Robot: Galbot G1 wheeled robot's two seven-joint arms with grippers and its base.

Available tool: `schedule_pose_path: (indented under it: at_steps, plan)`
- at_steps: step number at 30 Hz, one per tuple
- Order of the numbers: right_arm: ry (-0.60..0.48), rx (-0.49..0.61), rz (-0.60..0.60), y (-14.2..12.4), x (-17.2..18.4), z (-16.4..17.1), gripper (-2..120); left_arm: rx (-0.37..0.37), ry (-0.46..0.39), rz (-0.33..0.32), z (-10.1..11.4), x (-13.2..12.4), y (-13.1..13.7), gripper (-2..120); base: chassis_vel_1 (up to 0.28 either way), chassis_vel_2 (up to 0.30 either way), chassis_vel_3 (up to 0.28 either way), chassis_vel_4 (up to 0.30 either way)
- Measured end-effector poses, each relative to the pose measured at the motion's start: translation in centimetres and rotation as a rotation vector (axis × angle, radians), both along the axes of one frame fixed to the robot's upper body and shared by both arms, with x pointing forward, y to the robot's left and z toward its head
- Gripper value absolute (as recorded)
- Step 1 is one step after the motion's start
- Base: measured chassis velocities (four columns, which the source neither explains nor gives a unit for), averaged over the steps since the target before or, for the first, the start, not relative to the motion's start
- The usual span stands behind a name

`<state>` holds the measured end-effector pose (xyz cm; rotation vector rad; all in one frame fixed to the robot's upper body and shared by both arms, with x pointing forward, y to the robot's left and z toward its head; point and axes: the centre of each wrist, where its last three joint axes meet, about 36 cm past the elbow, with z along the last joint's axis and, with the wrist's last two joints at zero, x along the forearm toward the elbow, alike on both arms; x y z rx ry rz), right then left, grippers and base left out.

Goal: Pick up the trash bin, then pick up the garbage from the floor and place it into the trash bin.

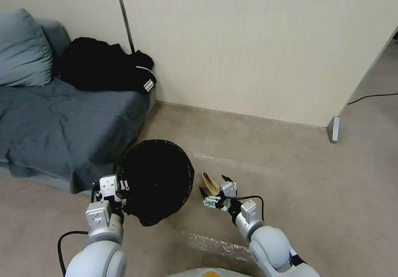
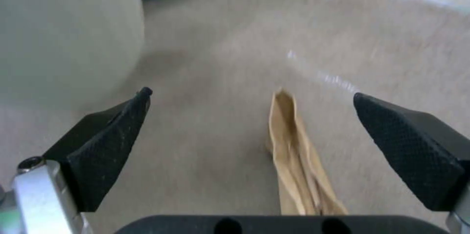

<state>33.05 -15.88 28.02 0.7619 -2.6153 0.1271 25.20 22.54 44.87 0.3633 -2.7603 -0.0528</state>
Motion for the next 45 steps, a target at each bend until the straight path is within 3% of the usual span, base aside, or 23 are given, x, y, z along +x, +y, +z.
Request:
schedule_pose_path:
  at_steps: [8,17,21,28,45]
  plan:
    - [0.063,-0.075,0.014,-0.9,2.0,-4.3,100,0.004,0.001,0.002,0.2,-0.2,0.0,3,0.0,0.0,0.0,0.0]
    - [0.071,-0.11,0.02,-0.9,4.2,-6.6,99,0.008,-0.001,0.003,0.4,-0.5,0.1,3,0.0,0.0,0.0,0.0]
    - [0.075,-0.121,0.022,-1.0,4.9,-7.5,87,0.009,-0.003,0.003,0.5,-0.5,0.1,3,0.0,0.0,0.0,0.0]
    - [0.093,-0.137,0.012,-1.4,5.5,-9.6,55,0.009,-0.001,0.002,0.5,-0.5,0.1,3,0.0,0.0,0.0,0.0]
    - [0.086,-0.131,0.005,-2.3,5.2,-10.3,0,0.006,0.001,-0.001,0.3,-0.4,0.1,3,0.0,0.0,0.0,0.0]
